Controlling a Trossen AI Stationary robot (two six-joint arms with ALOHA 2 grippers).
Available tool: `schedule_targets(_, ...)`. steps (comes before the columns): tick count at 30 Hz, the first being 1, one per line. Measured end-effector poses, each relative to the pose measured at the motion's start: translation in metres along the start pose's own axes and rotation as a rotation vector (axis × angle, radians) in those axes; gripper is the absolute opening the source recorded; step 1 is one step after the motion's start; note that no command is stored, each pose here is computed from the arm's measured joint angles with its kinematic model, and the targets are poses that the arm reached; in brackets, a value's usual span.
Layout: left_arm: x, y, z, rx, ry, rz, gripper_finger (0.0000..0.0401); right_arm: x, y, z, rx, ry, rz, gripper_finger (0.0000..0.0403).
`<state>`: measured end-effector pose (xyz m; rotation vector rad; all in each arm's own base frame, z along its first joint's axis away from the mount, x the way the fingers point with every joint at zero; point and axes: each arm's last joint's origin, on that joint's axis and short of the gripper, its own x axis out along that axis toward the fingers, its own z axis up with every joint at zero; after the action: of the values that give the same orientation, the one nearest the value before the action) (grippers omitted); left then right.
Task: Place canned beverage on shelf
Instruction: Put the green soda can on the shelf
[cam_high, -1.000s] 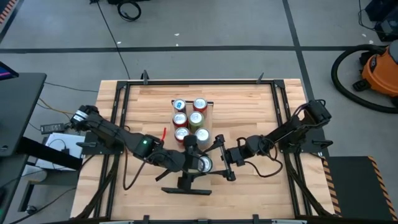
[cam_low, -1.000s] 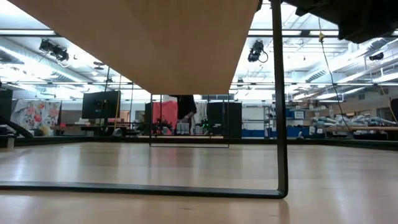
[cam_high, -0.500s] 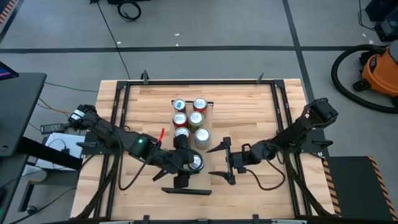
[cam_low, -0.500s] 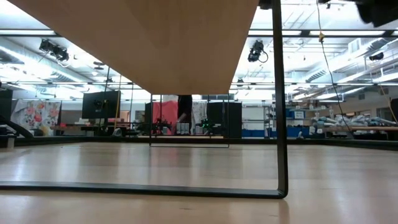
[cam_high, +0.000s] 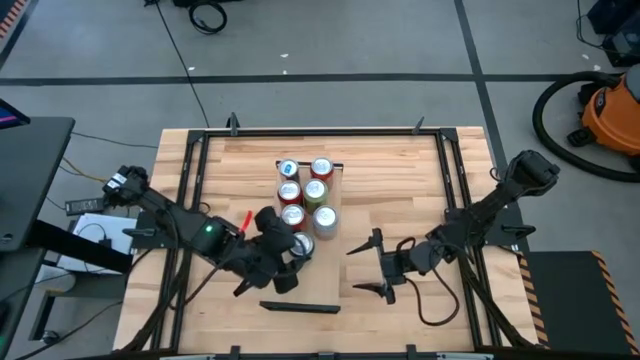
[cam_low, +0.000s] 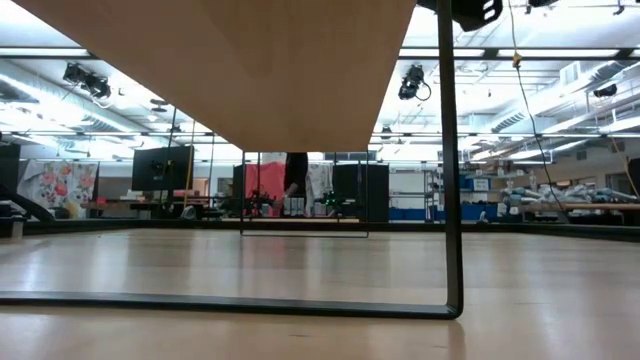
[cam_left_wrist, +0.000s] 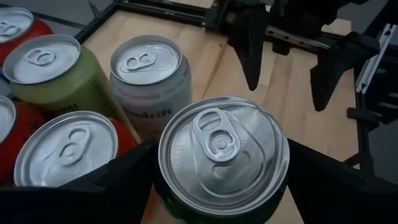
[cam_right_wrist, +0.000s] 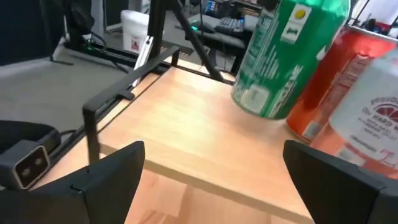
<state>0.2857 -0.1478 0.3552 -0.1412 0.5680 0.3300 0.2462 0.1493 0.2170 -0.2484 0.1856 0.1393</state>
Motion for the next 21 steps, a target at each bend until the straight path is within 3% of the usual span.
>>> schedule_targets(7, -0.014, -0.010, -0.015, -0.021, 0.002, 0.030, 0.0318, -0.006, 0.006, -0.002, -0.048, 0.025, -0.023, 0.0393)
schedule_targets(13, -0.029, -0.016, -0.029, -0.012, -0.040, 0.100, 0.0318, -0.017, -0.004, -0.009, 0.018, -0.055, 0.013, 0.0388)
schedule_targets(21, -0.024, -0.016, -0.032, -0.002, -0.032, 0.129, 0.0318, -0.020, -0.008, -0.015, 0.051, -0.095, 0.039, 0.0384)
